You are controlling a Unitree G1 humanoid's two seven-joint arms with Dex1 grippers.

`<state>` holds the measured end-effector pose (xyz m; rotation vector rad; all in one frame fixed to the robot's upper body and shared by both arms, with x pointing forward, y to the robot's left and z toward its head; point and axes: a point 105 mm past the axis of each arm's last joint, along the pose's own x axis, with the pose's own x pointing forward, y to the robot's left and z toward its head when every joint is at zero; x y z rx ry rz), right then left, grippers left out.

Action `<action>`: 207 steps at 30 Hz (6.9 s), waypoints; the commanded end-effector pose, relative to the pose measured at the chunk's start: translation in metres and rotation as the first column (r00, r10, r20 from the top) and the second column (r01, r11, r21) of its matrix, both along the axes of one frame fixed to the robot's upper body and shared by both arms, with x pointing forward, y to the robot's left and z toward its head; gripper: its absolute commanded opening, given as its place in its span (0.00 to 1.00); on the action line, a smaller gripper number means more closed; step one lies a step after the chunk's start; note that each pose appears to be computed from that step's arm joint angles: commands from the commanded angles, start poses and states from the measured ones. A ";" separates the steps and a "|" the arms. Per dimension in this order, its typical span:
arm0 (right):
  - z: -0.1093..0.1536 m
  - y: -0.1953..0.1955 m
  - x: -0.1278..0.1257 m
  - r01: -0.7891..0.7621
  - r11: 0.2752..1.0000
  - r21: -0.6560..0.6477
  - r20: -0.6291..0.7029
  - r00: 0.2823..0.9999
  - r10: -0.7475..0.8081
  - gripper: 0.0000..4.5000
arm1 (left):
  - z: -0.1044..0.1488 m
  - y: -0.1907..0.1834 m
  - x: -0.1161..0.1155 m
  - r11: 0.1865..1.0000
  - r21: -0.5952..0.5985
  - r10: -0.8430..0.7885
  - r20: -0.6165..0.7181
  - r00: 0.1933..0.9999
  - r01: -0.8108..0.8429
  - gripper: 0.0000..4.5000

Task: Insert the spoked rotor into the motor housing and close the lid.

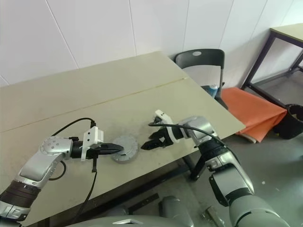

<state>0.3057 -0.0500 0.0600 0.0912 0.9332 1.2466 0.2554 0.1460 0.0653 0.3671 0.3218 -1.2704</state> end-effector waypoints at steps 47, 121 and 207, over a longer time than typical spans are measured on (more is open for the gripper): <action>0.002 0.079 -0.037 0.196 0.979 0.048 -0.612 0.781 -0.126 0.44 | -0.037 0.047 -0.004 0.980 0.186 0.091 -0.131 0.987 -0.066 0.00; 0.042 0.104 -0.010 0.376 0.864 0.333 -0.640 0.764 -0.086 0.27 | 0.003 0.126 0.003 0.550 -0.158 0.791 -0.214 0.573 -0.820 0.00; 0.084 0.119 0.008 0.444 0.705 0.553 -0.581 0.812 -0.055 0.44 | 0.043 0.042 0.026 -0.040 -0.461 0.028 -0.887 0.460 -0.887 0.50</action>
